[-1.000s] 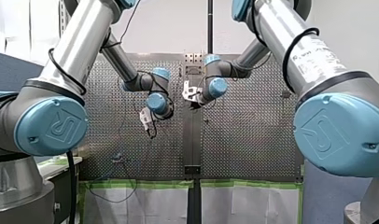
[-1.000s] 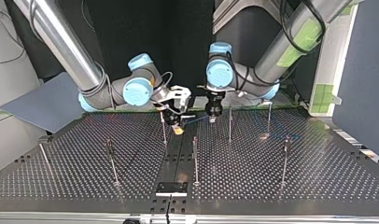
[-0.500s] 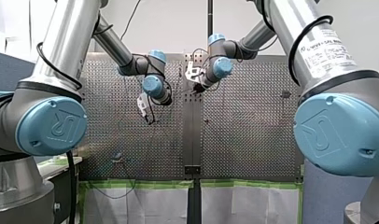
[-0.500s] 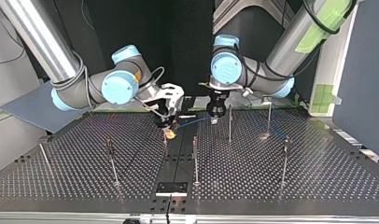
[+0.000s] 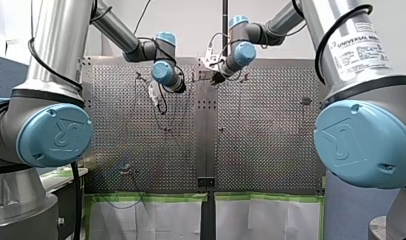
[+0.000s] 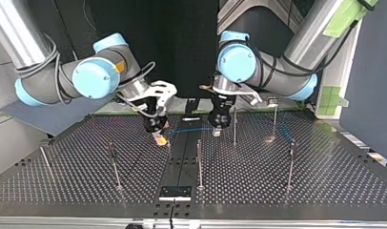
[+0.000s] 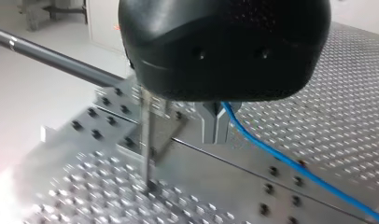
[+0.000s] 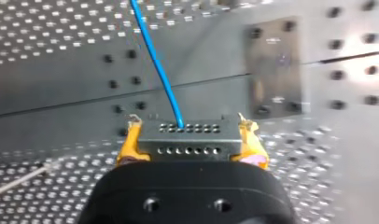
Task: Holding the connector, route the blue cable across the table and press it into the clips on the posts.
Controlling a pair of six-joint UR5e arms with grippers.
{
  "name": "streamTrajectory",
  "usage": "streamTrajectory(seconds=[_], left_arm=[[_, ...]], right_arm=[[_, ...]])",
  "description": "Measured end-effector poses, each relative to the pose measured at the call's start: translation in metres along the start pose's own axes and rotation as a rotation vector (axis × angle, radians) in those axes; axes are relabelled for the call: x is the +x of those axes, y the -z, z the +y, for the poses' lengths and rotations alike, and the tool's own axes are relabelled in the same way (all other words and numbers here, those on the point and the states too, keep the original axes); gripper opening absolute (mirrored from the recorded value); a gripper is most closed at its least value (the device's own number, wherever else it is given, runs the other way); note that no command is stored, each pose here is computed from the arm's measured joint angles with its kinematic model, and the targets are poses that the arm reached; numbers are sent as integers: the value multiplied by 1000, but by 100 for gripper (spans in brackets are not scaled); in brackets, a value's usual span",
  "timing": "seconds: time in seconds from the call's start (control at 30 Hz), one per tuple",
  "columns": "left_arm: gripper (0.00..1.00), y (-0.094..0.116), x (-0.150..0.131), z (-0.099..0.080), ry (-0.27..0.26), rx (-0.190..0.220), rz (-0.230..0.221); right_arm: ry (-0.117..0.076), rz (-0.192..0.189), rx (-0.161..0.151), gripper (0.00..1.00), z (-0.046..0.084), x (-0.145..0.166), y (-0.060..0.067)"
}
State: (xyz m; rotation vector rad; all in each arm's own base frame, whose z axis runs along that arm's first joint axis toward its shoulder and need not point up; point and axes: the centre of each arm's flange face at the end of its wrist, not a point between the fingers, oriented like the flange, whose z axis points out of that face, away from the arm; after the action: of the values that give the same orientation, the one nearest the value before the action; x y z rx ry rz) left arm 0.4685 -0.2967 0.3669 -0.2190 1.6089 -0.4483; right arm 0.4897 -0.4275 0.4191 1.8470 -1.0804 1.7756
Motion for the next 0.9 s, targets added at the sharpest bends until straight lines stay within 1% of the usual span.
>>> streamTrajectory(seconds=[0.17,0.27,0.33,0.43,0.57,0.77,0.9], left_arm=[[0,8,-26,-9,19,20,-39],[0,13,-42,-14,39,44,-71],[0,16,-53,-18,54,68,-94],[0,21,-68,-25,59,97,-121],[0,16,-69,-25,62,110,-133],[0,1,-50,-17,56,110,-106],[0,-8,-34,-11,40,98,-80]], right_arm=[[8,44,5,0,-5,26,16],[14,71,10,0,-9,41,26],[18,80,11,0,-10,46,30],[22,75,10,0,-8,43,27],[23,64,13,0,-6,35,21],[20,32,14,0,2,17,8],[17,28,23,0,6,15,4]])
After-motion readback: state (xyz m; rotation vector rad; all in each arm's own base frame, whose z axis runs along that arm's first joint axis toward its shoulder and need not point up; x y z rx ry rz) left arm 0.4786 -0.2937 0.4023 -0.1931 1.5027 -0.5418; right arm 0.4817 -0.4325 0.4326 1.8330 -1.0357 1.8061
